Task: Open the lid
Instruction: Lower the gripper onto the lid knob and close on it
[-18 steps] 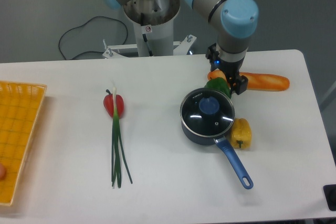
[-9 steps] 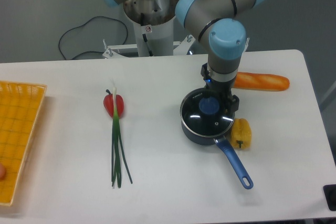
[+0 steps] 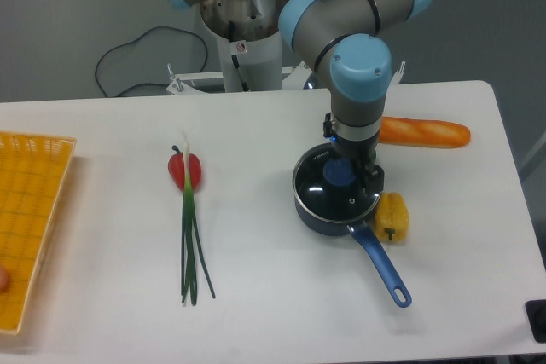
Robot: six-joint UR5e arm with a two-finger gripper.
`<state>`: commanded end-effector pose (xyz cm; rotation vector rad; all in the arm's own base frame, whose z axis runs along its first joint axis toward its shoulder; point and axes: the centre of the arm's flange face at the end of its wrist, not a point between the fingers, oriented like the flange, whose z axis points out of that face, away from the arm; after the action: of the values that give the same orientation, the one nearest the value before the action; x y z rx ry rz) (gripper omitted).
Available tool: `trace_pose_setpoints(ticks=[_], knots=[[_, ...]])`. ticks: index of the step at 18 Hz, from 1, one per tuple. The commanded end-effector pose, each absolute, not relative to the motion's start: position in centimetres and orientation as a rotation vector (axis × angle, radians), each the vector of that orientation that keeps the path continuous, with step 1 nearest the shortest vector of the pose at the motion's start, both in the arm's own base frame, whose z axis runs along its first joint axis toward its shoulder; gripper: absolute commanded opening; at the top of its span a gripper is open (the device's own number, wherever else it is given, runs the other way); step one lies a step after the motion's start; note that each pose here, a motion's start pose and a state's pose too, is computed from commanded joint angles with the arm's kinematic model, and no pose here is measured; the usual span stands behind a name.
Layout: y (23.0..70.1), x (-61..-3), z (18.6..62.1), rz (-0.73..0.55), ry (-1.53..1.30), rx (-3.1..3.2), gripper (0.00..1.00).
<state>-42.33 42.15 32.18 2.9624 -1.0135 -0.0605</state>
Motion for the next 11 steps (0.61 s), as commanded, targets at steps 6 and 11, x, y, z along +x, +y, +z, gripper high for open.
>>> trace_pose_setpoints(ticks=[6,11], knots=[[42.12,-42.15,31.7,-0.016,-1.019,3.019,1.0],[41.48,-42.49,31.19,-0.001,-1.013,3.017,1.0]])
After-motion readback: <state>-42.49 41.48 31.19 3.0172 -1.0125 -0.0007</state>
